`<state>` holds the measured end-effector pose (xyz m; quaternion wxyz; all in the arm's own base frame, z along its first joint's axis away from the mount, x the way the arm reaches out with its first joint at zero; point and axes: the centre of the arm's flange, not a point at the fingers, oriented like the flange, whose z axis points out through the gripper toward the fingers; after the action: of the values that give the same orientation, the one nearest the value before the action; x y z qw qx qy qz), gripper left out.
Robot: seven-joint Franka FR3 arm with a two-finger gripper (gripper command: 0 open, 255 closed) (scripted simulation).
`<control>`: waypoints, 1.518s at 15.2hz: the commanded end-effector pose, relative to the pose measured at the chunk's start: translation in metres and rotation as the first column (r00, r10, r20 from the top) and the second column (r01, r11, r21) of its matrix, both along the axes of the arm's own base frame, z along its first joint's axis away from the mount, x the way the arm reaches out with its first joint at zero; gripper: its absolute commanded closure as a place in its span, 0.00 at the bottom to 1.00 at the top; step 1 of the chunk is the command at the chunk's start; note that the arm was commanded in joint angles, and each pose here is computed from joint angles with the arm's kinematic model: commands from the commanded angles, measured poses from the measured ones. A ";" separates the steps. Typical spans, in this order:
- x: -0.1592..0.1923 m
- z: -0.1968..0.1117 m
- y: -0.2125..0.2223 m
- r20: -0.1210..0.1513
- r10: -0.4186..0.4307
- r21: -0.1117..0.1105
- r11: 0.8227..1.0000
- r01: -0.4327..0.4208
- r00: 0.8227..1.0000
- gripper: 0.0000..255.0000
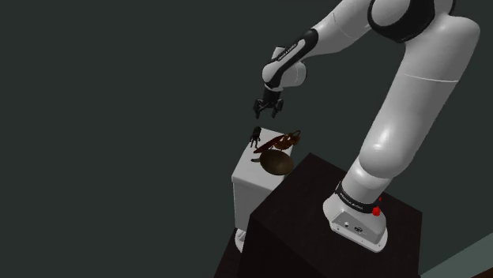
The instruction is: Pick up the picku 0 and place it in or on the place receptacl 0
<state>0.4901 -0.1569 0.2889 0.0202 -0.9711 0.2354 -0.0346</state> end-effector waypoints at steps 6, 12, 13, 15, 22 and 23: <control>0.042 -0.076 -0.035 0.007 -0.070 0.018 0.997 0.069 0.998 0.00; 0.058 -0.119 -0.048 0.010 -0.094 0.025 0.995 0.094 0.996 0.00; 0.058 -0.124 -0.048 0.010 -0.094 0.025 0.995 0.094 0.996 0.00; 0.059 -0.134 -0.047 0.010 -0.094 0.025 0.995 0.094 0.996 0.00; 0.060 -0.143 -0.047 0.010 -0.094 0.025 0.995 0.094 0.996 0.00; 0.060 -0.143 -0.047 0.010 -0.094 0.025 0.995 0.094 0.996 0.00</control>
<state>0.5452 -0.2179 0.1533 0.0277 -0.9558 0.2899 -0.0396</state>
